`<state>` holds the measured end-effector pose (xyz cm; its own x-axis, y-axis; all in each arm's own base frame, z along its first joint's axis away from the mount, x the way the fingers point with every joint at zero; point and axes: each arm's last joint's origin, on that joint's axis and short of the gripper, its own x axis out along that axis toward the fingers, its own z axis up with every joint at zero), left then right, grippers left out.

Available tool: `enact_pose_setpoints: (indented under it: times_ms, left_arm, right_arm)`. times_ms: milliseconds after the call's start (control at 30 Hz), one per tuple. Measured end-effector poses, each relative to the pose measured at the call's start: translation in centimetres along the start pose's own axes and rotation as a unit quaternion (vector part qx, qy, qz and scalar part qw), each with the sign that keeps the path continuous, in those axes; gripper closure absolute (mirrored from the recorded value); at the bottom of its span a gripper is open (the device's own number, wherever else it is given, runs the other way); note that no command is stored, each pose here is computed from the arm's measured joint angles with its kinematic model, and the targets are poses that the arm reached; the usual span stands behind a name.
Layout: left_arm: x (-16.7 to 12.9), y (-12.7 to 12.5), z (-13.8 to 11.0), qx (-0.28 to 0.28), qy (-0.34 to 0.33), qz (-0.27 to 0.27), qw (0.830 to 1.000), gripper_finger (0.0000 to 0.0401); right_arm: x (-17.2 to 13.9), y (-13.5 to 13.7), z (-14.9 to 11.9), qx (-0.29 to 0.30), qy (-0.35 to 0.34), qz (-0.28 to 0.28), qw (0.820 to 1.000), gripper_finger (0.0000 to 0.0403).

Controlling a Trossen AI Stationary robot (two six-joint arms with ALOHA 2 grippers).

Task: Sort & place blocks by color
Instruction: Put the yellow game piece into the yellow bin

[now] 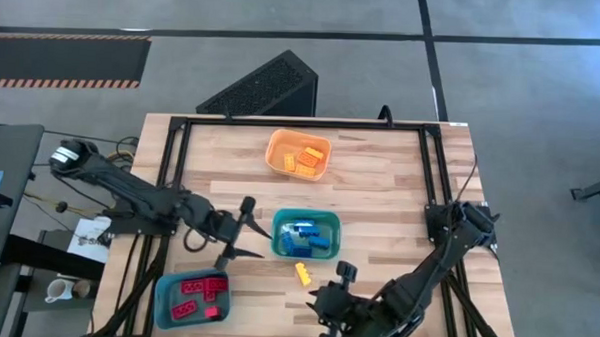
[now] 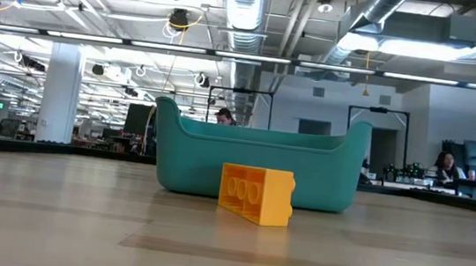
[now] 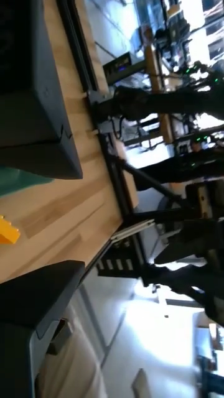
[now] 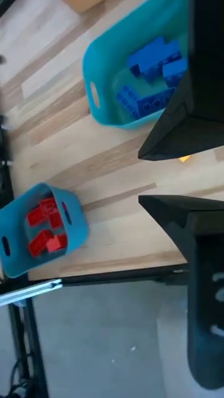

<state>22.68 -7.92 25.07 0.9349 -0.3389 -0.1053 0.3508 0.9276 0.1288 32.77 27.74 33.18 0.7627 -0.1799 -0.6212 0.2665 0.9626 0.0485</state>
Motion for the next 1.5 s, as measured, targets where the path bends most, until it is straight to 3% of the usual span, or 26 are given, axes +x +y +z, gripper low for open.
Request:
enact_pose_setpoints:
  times_ms: [100,233,333,433,633,833,1033,1233,1500]
  left_arm:
    - [1.6,-0.2,0.0,0.009,0.022,-0.01,1.0,0.0186]
    - [3.3,-0.4,-0.1,0.01,0.053,-0.019,0.998,0.0186]
    - [4.3,-0.4,-0.3,0.009,0.072,-0.022,0.997,0.0186]
    - [5.4,-0.5,-0.9,0.01,0.09,-0.024,0.996,0.0186]
    - [8.3,-0.8,-2.1,0.022,0.121,-0.04,0.992,0.0186]
    - [12.5,-1.4,-2.7,0.062,0.146,-0.09,0.983,0.0186]
    - [16.2,-1.9,-4.6,0.099,0.275,-0.133,0.947,0.0186]
    - [18.2,-2.0,-7.1,0.142,0.393,-0.14,0.898,0.0186]
    - [19.8,-2.2,-9.1,0.148,0.428,-0.153,0.878,0.0186]
  right_arm:
    - [1.9,0.0,-1.3,0.013,0.007,0.013,1.0,0.0282]
    - [5.1,-0.5,-4.0,0.043,0.027,0.08,0.996,0.0283]
    - [4.9,-2.0,-4.9,0.064,0.007,0.115,0.991,0.0285]
    - [2.5,-4.1,-5.3,0.07,-0.054,0.115,0.989,0.0287]
    - [-5.0,-8.9,-7.4,0.072,-0.177,0.04,0.981,0.028]
    - [-8.6,-10.6,-8.4,0.103,-0.229,0.049,0.967,0.0264]
    - [-8.1,-10.2,-9.1,0.086,-0.221,0.047,0.97,0.0249]
    - [-6.9,-9.3,-9.9,0.076,-0.213,0.039,0.973,0.0239]
    - [-6.5,-9.2,-9.9,0.074,-0.212,0.035,0.974,0.0231]
